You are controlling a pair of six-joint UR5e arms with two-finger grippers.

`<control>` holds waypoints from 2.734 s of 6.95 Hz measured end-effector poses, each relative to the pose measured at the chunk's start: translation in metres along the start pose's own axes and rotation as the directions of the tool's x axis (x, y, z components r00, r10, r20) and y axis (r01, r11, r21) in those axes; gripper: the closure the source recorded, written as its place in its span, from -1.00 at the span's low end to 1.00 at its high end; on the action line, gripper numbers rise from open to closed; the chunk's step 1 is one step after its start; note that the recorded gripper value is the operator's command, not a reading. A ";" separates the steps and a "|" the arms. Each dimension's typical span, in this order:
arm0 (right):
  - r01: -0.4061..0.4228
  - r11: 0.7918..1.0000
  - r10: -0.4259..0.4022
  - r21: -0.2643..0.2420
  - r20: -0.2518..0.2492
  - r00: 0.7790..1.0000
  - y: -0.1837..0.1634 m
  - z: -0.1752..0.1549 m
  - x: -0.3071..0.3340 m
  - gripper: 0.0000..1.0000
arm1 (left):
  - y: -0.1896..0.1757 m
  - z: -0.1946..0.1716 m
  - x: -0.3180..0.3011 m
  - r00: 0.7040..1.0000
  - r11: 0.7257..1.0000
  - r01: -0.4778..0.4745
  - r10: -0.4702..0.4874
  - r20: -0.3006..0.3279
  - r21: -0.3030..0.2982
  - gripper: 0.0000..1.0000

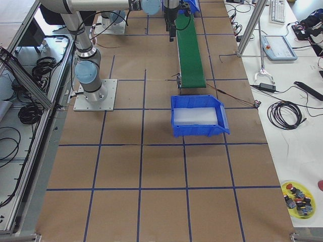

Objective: Transport two buttons from left to right
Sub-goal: 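Lower the left gripper and grasp the yellow-capped push button, then lift the yellow button and carry it onto the conveyor belt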

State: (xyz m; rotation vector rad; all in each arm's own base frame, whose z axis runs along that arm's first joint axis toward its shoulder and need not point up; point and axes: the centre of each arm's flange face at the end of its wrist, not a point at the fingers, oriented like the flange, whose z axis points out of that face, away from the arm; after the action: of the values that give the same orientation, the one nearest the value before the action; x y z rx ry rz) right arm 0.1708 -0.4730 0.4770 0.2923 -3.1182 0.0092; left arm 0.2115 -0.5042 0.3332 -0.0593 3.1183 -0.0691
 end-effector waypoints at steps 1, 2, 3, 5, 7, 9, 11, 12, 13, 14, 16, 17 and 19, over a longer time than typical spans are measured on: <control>0.000 1.000 0.000 -0.001 0.000 1.000 0.000 0.000 0.000 -1.00 | 0.000 0.022 0.001 1.000 1.000 -0.001 0.001 -0.002 0.009 -0.98; 0.000 1.000 0.000 -0.001 0.000 1.000 0.000 0.001 0.000 -1.00 | 0.000 0.044 0.003 1.000 1.000 -0.002 0.002 -0.012 0.015 -0.98; 0.000 1.000 0.000 -0.001 0.000 1.000 0.000 0.000 0.000 -1.00 | 0.001 0.063 0.004 1.000 1.000 -0.002 0.002 -0.015 0.020 -0.98; 0.000 1.000 0.000 0.000 0.000 1.000 -0.001 0.001 0.000 -1.00 | 0.001 0.095 0.005 1.000 1.000 -0.002 0.003 -0.015 0.024 -0.98; 0.000 1.000 0.000 0.000 0.000 1.000 -0.001 0.001 0.000 -1.00 | 0.001 0.115 0.003 1.000 1.000 -0.001 0.001 -0.025 0.007 -0.98; 0.000 1.000 0.000 0.000 0.000 1.000 -0.001 0.000 0.000 -1.00 | 0.003 0.127 0.004 1.000 1.000 0.001 -0.001 -0.031 -0.015 -0.37; 0.000 1.000 0.000 -0.002 0.000 1.000 -0.002 0.001 0.000 -1.00 | 0.004 0.129 0.005 1.000 1.000 0.002 -0.003 -0.031 -0.020 0.55; 0.000 1.000 0.000 -0.002 -0.001 1.000 -0.002 0.001 0.000 -1.00 | 0.004 0.128 0.005 1.000 1.000 0.004 -0.004 -0.030 -0.018 0.74; 0.000 1.000 0.000 -0.003 -0.002 1.000 -0.002 0.002 0.000 -1.00 | 0.003 0.127 0.005 1.000 1.000 0.006 -0.006 -0.029 -0.016 0.89; 0.000 1.000 0.000 -0.004 -0.002 1.000 -0.002 0.002 0.000 -1.00 | 0.002 0.124 0.004 1.000 1.000 0.006 -0.006 -0.028 -0.011 0.89; 0.000 1.000 0.000 -0.002 -0.001 1.000 -0.001 0.001 0.000 -1.00 | -0.005 0.103 0.002 1.000 1.000 -0.001 0.001 -0.016 0.013 0.89; 0.000 1.000 0.000 -0.002 0.001 1.000 -0.001 0.001 0.000 -1.00 | -0.013 0.076 -0.002 1.000 1.000 -0.008 0.008 -0.012 0.016 0.89; 0.000 1.000 0.000 -0.001 0.002 1.000 -0.001 0.001 0.000 -1.00 | -0.026 0.010 -0.008 0.999 1.000 -0.014 0.014 -0.030 -0.014 0.88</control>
State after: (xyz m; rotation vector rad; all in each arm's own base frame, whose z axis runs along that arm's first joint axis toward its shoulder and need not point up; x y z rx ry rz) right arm 0.1711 -0.4743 0.4762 0.2926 -3.1200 0.0075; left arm 0.2206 -0.5301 0.3249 -0.0371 3.1489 -0.0482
